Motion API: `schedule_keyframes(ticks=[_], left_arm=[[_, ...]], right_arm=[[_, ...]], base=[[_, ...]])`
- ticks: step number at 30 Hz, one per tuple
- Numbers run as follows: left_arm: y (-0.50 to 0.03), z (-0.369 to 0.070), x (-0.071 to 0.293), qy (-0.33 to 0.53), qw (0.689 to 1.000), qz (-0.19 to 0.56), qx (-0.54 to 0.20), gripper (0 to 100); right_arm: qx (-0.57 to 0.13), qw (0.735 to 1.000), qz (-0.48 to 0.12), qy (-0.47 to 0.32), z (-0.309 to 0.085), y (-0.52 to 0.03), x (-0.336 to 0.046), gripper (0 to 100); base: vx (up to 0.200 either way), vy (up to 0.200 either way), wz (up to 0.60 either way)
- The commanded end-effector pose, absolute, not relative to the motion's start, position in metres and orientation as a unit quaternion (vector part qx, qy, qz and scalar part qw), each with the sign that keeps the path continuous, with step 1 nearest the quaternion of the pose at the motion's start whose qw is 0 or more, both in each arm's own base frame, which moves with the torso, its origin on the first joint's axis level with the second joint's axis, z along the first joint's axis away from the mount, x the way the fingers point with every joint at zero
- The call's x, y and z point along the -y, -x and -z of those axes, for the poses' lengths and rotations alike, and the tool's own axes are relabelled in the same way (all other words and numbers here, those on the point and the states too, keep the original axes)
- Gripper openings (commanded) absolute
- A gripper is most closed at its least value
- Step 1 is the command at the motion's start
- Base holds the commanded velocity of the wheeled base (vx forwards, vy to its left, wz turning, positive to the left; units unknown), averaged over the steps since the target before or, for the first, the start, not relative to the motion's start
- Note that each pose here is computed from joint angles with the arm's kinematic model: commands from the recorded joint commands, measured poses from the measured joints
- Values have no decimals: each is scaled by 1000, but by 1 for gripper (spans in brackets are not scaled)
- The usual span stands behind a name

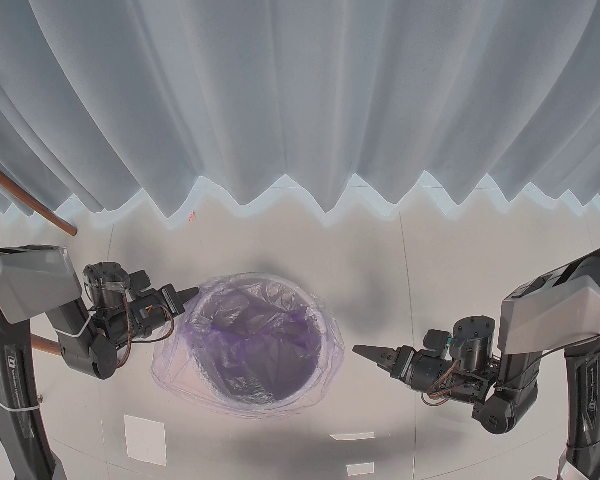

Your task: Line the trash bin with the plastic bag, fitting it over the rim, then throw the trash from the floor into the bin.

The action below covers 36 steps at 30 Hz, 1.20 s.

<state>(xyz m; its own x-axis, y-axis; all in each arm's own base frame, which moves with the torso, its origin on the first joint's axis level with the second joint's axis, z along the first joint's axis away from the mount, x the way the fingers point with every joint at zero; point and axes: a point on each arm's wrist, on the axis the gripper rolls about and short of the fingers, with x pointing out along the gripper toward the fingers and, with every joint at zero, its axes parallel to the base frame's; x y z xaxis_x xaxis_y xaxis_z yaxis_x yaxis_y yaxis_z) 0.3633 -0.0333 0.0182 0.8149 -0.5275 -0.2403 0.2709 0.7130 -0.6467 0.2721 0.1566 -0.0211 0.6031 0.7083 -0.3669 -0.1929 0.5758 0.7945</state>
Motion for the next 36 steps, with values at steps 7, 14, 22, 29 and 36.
schedule_keyframes(ticks=[7,14,22,29,36], left_arm=[[-375,15,9,488,819,207,-221,0],[-374,38,8,491,815,191,-242,0],[-373,35,11,489,816,191,-240,0],[-369,25,7,475,828,193,-229,100],[-331,-37,-14,475,838,189,-189,100]], right_arm=[[-343,816,-279,-372,21,-274,-157,100],[-343,816,-279,-372,22,-274,-157,100],[-345,816,-278,-372,23,-275,-158,100],[-344,816,-278,-372,23,-275,-158,100],[-343,816,-279,-372,23,-275,-158,100]], base=[[0,0,0],[0,0,0],[0,0,0],[0,0,0],[0,0,0]])
